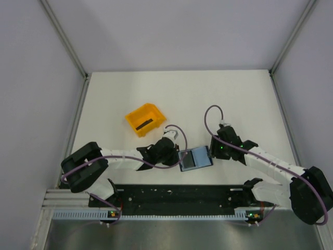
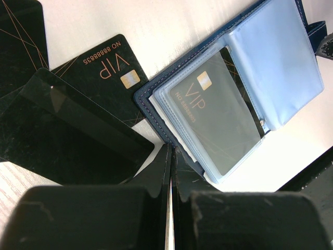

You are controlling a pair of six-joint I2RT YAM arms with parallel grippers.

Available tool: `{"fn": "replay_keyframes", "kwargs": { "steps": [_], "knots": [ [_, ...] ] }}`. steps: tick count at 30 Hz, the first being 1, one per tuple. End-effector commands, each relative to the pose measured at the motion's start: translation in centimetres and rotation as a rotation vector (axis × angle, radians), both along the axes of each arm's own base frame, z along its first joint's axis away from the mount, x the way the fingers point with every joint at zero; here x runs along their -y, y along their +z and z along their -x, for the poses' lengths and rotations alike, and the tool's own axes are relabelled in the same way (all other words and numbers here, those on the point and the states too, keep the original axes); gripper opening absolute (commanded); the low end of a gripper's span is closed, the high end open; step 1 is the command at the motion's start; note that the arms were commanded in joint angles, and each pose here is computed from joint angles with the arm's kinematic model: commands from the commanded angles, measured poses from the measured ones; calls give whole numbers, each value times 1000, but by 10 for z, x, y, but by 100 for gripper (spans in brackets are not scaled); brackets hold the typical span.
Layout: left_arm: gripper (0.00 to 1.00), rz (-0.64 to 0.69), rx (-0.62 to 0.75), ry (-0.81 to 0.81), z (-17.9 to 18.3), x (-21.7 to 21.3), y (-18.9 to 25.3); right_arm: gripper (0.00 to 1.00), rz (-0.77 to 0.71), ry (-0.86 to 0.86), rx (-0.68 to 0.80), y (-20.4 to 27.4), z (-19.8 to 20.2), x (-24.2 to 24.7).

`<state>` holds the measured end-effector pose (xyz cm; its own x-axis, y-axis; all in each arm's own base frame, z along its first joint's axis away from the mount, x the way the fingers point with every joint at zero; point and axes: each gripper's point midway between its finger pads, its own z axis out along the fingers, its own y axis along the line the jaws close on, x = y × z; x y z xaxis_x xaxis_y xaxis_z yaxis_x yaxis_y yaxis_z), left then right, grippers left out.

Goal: Put the credit cards into the card holder
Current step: Insert the credit card into the card holder, then close the card holder at the center of the board.

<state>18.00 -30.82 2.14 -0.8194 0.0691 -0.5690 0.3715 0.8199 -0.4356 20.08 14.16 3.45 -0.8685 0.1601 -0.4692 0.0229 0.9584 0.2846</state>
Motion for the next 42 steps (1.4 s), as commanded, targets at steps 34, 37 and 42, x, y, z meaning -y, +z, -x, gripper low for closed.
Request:
{"fn": "replay_keyframes", "kwargs": {
  "steps": [34, 37, 42],
  "knots": [
    [0, -47, -15, -14, 6, -8, -10, 8, -118, 33, -14, -14, -10, -16],
    [0, -47, -15, -14, 6, -8, -10, 0, -127, 33, 12, -7, -11, -16],
    [0, -44, -17, -11, 6, -8, -10, 0, -145, 33, 89, 19, -14, -14]
  ]
}}
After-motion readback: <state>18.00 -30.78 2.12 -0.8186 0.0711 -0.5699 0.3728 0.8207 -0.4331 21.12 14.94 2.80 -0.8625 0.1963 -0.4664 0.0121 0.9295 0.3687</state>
